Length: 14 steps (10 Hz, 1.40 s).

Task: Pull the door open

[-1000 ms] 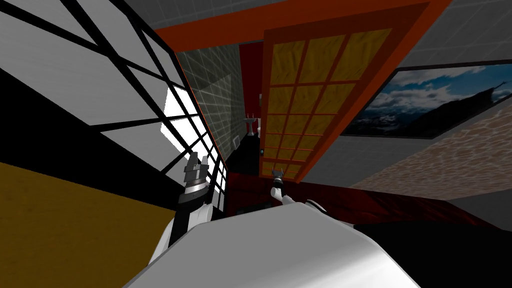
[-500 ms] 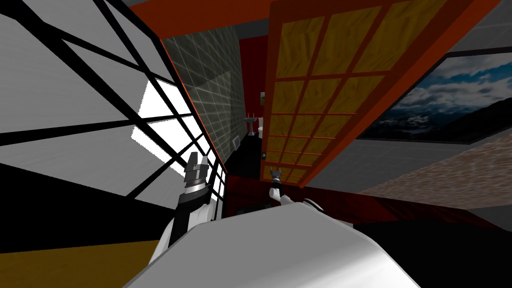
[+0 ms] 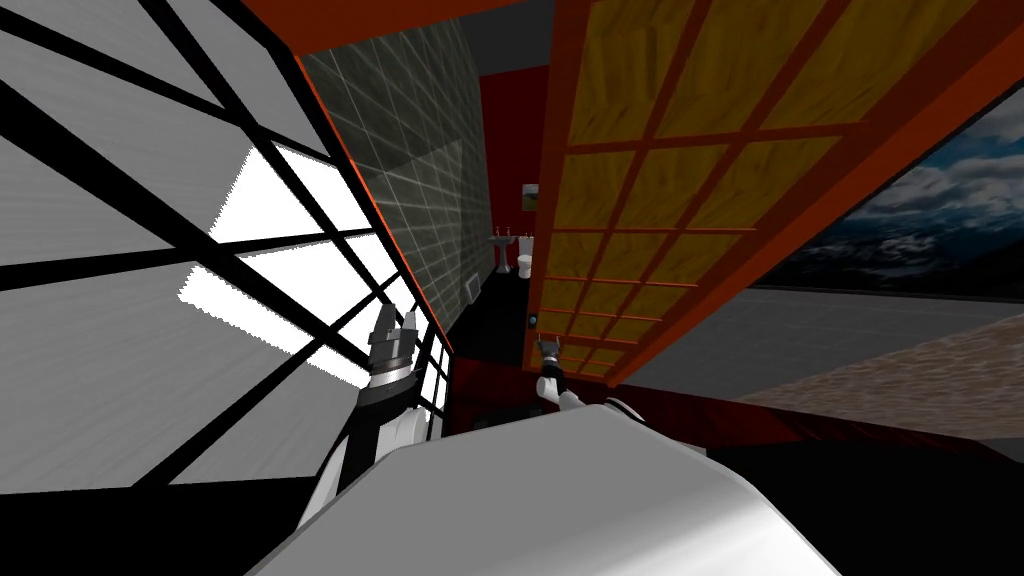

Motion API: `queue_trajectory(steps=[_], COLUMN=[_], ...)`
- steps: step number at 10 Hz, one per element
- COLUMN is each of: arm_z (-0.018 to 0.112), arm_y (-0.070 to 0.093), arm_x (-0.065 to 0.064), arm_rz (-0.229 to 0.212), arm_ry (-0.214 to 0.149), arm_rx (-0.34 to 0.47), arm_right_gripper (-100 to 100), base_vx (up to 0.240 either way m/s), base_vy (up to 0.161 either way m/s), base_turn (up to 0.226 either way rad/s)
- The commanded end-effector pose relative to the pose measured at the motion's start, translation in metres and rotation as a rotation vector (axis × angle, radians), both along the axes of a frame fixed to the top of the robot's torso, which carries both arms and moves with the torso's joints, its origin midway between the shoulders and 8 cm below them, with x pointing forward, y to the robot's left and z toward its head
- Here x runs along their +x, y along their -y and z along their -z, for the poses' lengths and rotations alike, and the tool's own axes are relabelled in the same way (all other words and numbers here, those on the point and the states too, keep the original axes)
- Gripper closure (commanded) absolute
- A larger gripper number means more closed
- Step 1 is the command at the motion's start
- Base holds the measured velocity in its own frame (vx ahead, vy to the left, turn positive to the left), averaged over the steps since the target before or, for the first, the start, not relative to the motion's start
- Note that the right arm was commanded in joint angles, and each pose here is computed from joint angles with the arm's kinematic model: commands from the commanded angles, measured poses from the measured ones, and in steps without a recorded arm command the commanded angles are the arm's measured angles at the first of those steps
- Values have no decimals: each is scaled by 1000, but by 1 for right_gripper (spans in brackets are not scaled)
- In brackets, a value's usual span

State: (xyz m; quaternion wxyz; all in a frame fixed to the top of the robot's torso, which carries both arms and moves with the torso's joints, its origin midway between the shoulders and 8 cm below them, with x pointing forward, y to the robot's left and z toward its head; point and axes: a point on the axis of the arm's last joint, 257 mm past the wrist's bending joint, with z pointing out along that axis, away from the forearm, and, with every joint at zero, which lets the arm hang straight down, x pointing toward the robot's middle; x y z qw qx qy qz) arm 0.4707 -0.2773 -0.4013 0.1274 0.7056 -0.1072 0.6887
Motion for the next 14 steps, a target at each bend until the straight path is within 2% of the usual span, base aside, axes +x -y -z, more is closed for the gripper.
queue_trajectory(steps=[1, 7, 8, 14], arm_z=[-1, -2, -2, 0], arm_y=[-4, -17, -17, -19], arm_x=[1, 0, 0, 1], arm_rz=[-8, -33, -33, -40], arm_ry=[5, 14, 14, 7], arm_rx=[5, 17, 17, 16], arm_right_gripper=[-100, -100, 100, 100], base_vx=[203, 196, -14, -29], base_vy=[18, 30, -4, -4], base_turn=[9, 12, -2, 6])
